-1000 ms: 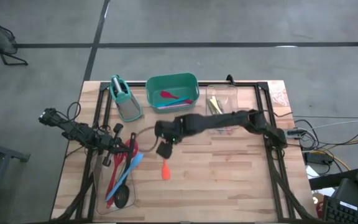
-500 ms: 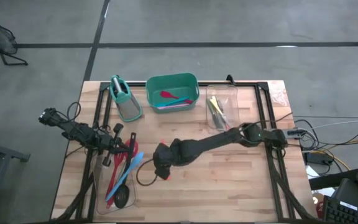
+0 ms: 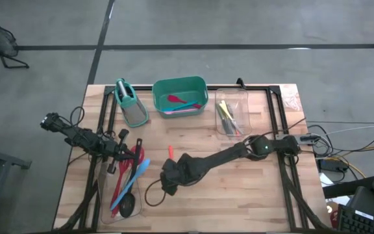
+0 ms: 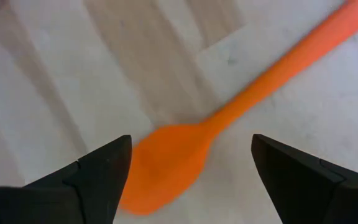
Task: Pick & Place Kitchen Items
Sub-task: Put the orange spatula into the green bin
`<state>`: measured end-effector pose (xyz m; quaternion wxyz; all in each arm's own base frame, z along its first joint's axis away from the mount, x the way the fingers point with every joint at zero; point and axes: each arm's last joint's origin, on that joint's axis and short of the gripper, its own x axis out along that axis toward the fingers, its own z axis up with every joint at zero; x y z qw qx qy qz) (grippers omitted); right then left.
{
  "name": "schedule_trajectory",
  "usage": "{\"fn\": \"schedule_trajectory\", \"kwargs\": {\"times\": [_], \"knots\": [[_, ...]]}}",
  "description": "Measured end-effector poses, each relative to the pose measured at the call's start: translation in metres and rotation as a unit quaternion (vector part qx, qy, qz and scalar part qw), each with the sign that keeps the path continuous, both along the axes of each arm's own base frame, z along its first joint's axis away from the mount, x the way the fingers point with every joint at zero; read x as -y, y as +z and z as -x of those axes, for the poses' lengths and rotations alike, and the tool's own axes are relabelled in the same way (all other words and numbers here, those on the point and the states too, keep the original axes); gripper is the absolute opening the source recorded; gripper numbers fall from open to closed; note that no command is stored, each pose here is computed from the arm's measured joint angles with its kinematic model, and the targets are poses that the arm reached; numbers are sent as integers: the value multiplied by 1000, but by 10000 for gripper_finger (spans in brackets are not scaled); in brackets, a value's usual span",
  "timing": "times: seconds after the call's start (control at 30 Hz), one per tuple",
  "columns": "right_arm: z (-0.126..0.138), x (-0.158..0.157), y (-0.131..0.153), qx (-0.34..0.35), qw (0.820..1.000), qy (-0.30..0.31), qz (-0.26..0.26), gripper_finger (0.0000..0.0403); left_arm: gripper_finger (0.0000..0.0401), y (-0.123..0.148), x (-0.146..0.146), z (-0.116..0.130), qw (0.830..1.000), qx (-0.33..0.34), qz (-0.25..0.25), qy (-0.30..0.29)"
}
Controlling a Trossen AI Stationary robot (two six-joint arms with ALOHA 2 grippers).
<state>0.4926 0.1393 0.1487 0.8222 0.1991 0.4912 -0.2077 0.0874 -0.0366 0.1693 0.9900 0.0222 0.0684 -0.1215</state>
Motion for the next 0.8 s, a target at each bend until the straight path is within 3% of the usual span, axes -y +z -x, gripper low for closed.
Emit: {"fn": "schedule_trajectory", "kwargs": {"times": [0.27,0.43,0.6,0.8], "knots": [[1,-7,-14,-7,1000,-7,10,347,10,0,0,0,1000,0,0,0],[1,-11,-26,-14,1000,-4,16,334,10,0,0,0,1000,0,0,0],[1,-12,-33,-20,1000,-2,23,289,10,0,0,0,1000,0,0,0],[1,-13,-31,-22,999,13,22,193,10,0,0,0,1000,0,0,0]]}}
